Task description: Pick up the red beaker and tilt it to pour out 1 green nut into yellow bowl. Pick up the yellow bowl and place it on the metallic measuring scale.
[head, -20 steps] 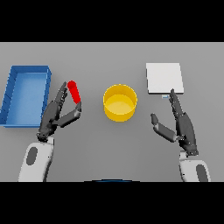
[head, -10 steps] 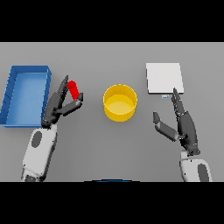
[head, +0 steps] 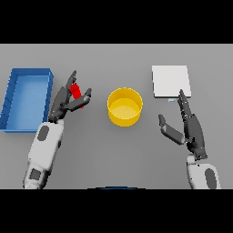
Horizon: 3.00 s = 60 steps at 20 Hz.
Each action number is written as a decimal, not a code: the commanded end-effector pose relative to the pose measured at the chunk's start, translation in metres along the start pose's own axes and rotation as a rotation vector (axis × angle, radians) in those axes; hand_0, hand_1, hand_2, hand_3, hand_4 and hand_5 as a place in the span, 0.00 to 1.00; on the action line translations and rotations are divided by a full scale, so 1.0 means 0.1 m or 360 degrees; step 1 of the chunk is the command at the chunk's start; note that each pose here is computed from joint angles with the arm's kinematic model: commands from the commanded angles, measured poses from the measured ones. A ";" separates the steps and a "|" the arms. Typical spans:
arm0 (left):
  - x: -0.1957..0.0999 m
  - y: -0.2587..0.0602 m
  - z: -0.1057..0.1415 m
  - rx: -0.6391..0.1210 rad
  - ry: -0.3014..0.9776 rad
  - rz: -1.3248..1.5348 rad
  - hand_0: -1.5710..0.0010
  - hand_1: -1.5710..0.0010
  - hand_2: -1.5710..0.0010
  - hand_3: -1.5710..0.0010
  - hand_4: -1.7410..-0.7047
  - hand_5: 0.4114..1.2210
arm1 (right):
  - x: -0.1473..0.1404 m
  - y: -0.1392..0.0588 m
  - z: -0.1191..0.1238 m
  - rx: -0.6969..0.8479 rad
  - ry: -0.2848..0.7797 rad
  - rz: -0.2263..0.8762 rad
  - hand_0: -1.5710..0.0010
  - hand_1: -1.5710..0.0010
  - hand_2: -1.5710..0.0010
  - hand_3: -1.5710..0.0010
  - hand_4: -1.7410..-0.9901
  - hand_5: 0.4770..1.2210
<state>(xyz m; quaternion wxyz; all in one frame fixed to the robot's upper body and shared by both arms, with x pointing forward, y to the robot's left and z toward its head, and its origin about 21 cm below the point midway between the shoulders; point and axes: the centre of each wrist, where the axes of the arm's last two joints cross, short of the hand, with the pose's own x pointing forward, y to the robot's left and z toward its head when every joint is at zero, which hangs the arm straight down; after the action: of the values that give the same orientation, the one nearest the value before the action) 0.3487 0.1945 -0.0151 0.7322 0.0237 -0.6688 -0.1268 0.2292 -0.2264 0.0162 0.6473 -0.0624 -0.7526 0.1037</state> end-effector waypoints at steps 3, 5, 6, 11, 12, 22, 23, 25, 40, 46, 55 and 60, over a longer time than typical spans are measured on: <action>-0.01 -0.04 -0.06 -0.0009 -0.0056 0.0032 1.00 1.00 0.98 1.00 0.34 0.42 | -0.03 0.00 0.04 -0.0007 0.0027 0.0013 1.00 1.00 1.00 1.00 0.59 0.28; -0.01 -0.11 -0.09 0.0025 -0.0029 0.0079 0.84 0.82 0.80 0.86 0.29 0.47 | -0.02 -0.01 0.02 -0.0011 0.0029 0.0020 1.00 1.00 1.00 1.00 0.60 0.28; 0.01 -0.12 -0.11 0.0055 -0.0030 0.0089 0.71 0.69 0.68 0.69 0.29 0.58 | -0.01 -0.05 0.02 -0.0009 0.0024 0.0018 1.00 1.00 1.00 1.00 0.61 0.28; -0.03 -0.20 -0.14 0.0113 -0.0090 0.0020 0.23 0.23 0.22 0.23 0.29 0.86 | -0.04 -0.03 -0.01 -0.0006 0.0022 0.0005 1.00 1.00 1.00 1.00 0.60 0.28; -0.04 -0.22 -0.15 0.0114 -0.0100 0.0015 0.19 0.18 0.18 0.18 0.28 0.89 | -0.06 -0.02 0.00 0.0003 0.0024 0.0003 1.00 1.00 1.00 1.00 0.60 0.28; 0.33 -0.15 -0.18 0.0191 -0.0326 -0.0018 0.02 0.02 0.02 0.02 0.03 0.85 | -0.06 0.00 -0.01 0.0025 -0.0022 0.0047 1.00 1.00 1.00 1.00 0.65 0.26; 0.42 -0.15 -0.19 0.0183 -0.0334 -0.0063 0.02 0.02 0.02 0.02 0.02 0.85 | -0.04 0.03 -0.01 0.0021 -0.0031 0.0052 1.00 1.00 1.00 1.00 0.65 0.26; 0.56 -0.12 -0.19 0.0118 -0.0357 -0.0228 0.01 0.01 0.01 0.01 0.02 0.86 | -0.03 0.03 -0.01 0.0017 -0.0031 0.0076 1.00 1.00 1.00 1.00 0.66 0.27; 1.08 -0.33 -0.39 -0.0331 -0.0489 -0.1692 0.00 0.00 0.00 0.00 0.00 0.91 | 0.00 0.04 0.05 0.0036 -0.0014 0.0085 1.00 1.00 1.00 1.00 0.63 0.33; 1.29 -0.52 -0.54 -0.0573 -0.0584 -0.2300 0.00 0.00 0.00 0.00 0.09 0.98 | -0.02 0.04 0.03 0.0017 -0.0010 0.0064 1.00 1.00 1.00 1.00 0.64 0.31; 1.57 -0.93 -0.65 -0.0886 -0.0582 -0.3006 0.00 0.00 0.00 0.00 0.02 1.00 | -0.02 0.08 0.02 -0.0023 -0.0011 0.0066 1.00 1.00 1.00 1.00 0.73 0.23; 1.62 -1.01 -0.64 -0.0956 -0.0623 -0.3353 0.00 0.00 0.00 0.00 0.01 1.00 | -0.05 0.10 0.02 -0.0036 -0.0010 0.0110 1.00 1.00 1.00 1.00 0.74 0.22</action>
<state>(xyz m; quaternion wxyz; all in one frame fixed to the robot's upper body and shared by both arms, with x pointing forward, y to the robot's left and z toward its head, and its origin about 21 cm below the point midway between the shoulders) 0.4086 0.0531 0.1157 0.1171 0.3799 -0.3609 -0.8436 0.2276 -0.2183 0.0089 0.6400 -0.0952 -0.7533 0.1174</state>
